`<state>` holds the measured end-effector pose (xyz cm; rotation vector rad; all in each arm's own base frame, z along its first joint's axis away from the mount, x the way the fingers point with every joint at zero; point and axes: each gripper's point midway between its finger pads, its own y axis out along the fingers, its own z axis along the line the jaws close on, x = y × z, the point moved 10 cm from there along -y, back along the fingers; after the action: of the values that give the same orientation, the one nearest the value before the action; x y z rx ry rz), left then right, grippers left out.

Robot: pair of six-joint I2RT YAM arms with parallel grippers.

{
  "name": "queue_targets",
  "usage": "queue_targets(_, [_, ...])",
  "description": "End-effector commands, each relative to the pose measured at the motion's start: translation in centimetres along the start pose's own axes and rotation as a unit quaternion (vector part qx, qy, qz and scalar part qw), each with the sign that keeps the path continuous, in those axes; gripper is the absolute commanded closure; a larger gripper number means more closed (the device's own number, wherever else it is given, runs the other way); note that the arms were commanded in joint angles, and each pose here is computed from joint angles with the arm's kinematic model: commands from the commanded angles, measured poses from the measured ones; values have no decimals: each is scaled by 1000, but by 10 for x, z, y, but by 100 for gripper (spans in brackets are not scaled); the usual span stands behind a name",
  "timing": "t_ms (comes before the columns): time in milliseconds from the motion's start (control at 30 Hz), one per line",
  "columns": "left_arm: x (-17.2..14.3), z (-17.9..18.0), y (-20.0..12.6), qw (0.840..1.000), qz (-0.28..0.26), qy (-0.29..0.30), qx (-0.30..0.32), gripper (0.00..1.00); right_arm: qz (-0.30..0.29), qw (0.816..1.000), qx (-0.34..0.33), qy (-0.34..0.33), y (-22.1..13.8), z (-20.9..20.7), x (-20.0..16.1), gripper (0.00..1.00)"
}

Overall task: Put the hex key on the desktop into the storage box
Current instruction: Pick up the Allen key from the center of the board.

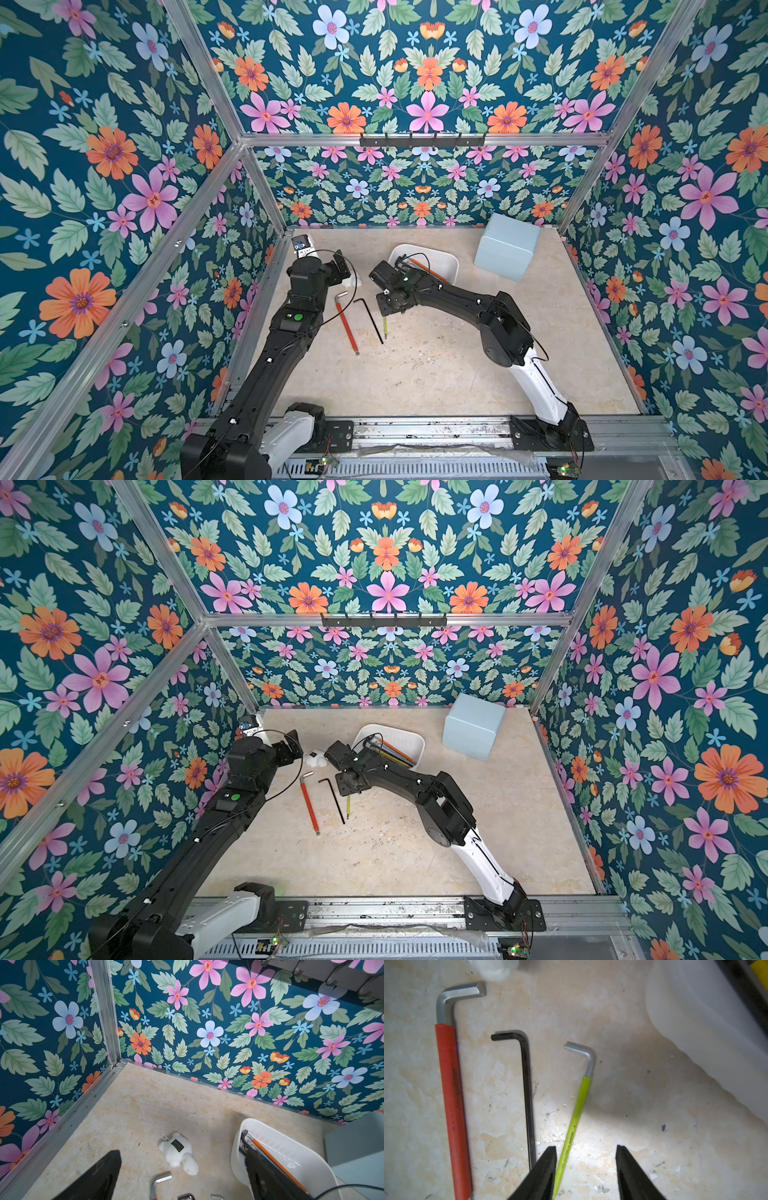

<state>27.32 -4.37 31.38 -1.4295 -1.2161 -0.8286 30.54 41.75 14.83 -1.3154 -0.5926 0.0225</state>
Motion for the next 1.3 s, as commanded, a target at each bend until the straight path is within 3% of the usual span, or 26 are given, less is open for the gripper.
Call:
queue_targets(0, [4, -1, -1, 1000, -9, -5, -5, 1, 20, 999, -28, 10, 6, 1, -5, 48])
queue_targets(367, [2, 1, -2, 1000, -9, -1, 0, 0, 47, 998, -45, -4, 23, 14, -16, 50])
queue_targets(867, [0, 2, -4, 1000, -11, -1, 4, 0, 81, 993, -77, -21, 36, 15, -33, 62])
queue_targets(1067, [0, 3, -5, 1000, -12, -1, 5, 1, 94, 991, -91, -25, 37, 11, -38, 71])
queue_targets(1267, [0, 4, -6, 1000, -13, 0, 8, 1, 104, 990, -96, -27, 39, 8, -43, 94])
